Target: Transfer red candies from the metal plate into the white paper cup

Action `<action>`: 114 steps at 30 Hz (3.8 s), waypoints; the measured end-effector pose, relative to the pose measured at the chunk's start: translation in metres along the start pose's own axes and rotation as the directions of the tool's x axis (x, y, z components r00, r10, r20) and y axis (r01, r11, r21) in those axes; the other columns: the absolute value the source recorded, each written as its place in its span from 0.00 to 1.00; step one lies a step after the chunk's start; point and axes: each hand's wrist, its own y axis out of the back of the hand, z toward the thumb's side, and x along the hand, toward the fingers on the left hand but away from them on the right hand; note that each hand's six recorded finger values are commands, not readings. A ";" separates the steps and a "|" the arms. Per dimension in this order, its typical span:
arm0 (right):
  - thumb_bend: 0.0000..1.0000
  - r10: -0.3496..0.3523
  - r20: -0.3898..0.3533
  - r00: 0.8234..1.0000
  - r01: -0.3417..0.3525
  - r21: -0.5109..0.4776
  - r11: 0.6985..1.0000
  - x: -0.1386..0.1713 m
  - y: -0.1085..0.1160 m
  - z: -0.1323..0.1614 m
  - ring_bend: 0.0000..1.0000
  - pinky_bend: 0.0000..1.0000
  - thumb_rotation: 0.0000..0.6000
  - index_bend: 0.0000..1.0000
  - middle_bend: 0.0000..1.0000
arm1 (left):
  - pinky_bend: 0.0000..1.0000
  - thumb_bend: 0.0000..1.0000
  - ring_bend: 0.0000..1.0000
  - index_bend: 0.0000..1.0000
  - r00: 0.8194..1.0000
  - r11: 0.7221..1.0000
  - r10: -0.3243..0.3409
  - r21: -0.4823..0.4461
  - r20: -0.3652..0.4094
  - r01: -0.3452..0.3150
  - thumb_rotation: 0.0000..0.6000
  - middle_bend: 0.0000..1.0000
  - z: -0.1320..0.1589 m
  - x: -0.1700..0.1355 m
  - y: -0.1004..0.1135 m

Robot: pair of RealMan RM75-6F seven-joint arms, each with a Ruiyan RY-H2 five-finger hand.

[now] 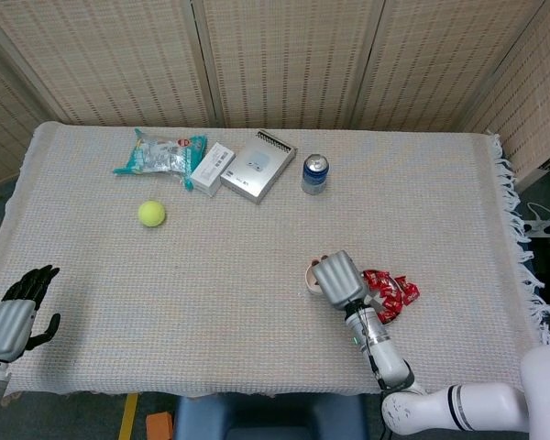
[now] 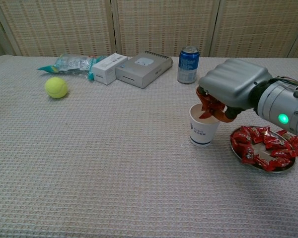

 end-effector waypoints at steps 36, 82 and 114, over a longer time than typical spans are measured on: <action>0.24 0.103 0.091 0.991 -0.099 -0.047 0.994 0.042 -0.045 -0.070 0.75 1.00 1.00 0.08 0.24 | 0.16 0.47 0.00 0.00 1.000 1.000 -0.003 0.009 0.004 0.003 1.00 0.02 0.002 0.000 -0.003; 0.16 0.249 -0.052 0.967 -0.248 0.018 0.969 0.058 -0.105 -0.038 0.76 1.00 1.00 0.11 0.13 | 0.18 0.47 0.00 0.00 1.000 1.000 -0.022 0.013 0.000 0.022 1.00 0.04 0.003 0.002 -0.007; 0.16 0.207 -0.054 0.977 -0.202 0.089 0.975 0.070 -0.111 -0.031 0.79 1.00 1.00 0.22 0.25 | 0.18 0.47 0.00 0.00 1.000 1.000 -0.028 0.014 -0.001 0.028 1.00 0.05 0.003 0.002 -0.008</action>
